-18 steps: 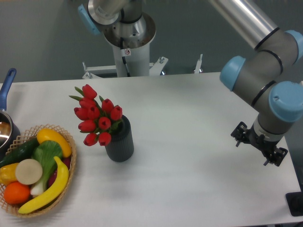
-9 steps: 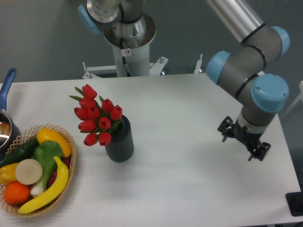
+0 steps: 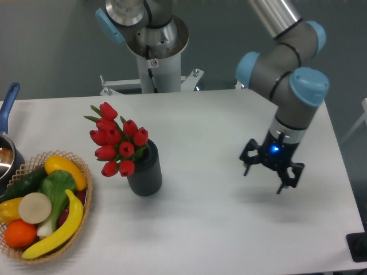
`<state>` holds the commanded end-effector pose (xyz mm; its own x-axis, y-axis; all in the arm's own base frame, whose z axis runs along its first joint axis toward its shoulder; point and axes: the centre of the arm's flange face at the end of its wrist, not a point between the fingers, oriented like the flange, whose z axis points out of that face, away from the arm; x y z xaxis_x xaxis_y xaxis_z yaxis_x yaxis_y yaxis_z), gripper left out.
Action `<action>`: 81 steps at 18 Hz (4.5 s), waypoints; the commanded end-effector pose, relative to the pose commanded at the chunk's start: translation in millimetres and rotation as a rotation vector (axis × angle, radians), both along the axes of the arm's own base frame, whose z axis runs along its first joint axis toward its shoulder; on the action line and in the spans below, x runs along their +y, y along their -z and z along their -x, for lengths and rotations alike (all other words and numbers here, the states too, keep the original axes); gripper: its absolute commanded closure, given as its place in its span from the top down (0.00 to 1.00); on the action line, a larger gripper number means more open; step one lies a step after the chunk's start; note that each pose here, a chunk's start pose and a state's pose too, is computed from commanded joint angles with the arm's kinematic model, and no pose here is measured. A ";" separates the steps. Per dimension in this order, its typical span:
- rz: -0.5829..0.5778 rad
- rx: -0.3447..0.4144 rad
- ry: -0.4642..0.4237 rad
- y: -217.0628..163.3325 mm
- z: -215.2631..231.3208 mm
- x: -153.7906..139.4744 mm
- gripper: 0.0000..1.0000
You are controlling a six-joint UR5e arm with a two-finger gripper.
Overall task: Pick up the flowers from the vase
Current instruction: 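Move the open gripper from its start pose toward the tulip vase, then lower the open gripper onto the tulip stems above the vase rim, then close the gripper around the red tulip stems, then lift the gripped tulips up and out of the black vase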
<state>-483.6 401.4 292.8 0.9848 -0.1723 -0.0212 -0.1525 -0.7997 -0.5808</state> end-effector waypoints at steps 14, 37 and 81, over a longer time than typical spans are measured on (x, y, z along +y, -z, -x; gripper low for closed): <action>-0.289 -0.104 0.150 -63.8 -171.8 -0.9 1.00; -0.282 -0.166 0.242 -40.4 -223.1 23.1 0.91; -0.521 -0.254 0.061 -173.1 -203.8 -2.8 0.00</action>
<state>-279.8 398.7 465.9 0.9586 -0.2596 0.1173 0.0063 -0.3923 -0.9198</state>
